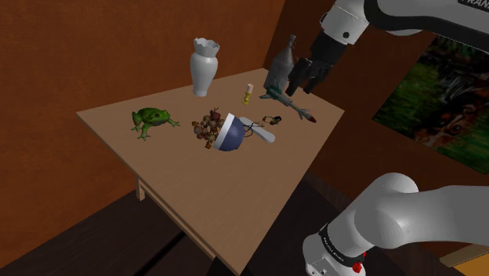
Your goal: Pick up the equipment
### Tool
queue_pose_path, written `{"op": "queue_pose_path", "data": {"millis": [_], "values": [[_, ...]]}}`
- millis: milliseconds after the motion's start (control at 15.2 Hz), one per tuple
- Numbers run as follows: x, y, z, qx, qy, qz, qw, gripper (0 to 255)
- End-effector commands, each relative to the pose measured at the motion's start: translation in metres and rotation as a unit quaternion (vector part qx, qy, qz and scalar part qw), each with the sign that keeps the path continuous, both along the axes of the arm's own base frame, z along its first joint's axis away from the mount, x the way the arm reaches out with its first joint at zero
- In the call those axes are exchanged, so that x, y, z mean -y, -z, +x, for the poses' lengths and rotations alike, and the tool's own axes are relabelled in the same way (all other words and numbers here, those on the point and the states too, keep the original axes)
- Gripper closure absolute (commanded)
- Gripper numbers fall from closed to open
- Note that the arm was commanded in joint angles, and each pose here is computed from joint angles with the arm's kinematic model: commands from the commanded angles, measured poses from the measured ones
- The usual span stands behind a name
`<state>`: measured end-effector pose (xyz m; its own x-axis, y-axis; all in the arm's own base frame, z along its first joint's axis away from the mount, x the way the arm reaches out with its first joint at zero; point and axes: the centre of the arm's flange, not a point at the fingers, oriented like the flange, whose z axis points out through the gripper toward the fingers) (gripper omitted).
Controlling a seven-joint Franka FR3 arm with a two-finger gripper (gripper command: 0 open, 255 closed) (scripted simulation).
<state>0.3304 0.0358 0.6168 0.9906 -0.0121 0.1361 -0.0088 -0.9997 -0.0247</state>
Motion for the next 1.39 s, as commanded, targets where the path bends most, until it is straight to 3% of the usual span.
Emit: {"op": "queue_pose_path", "data": {"millis": [0, 330, 660, 990, 1320], "values": [[0.0, 0.0, 0.0, 0.0, 0.0, 0.0, 1.0, 0], [0.051, 0.043, 0.015, 0.0, -0.093, 0.0, 0.9957, 0], [0.099, 0.087, 0.04, -0.001, -0.184, -0.001, 0.9829, 0], [0.141, 0.13, 0.073, -0.001, -0.274, -0.001, 0.9616, 0], [0.177, 0.173, 0.113, -0.002, -0.362, -0.001, 0.9321, 0]]}}
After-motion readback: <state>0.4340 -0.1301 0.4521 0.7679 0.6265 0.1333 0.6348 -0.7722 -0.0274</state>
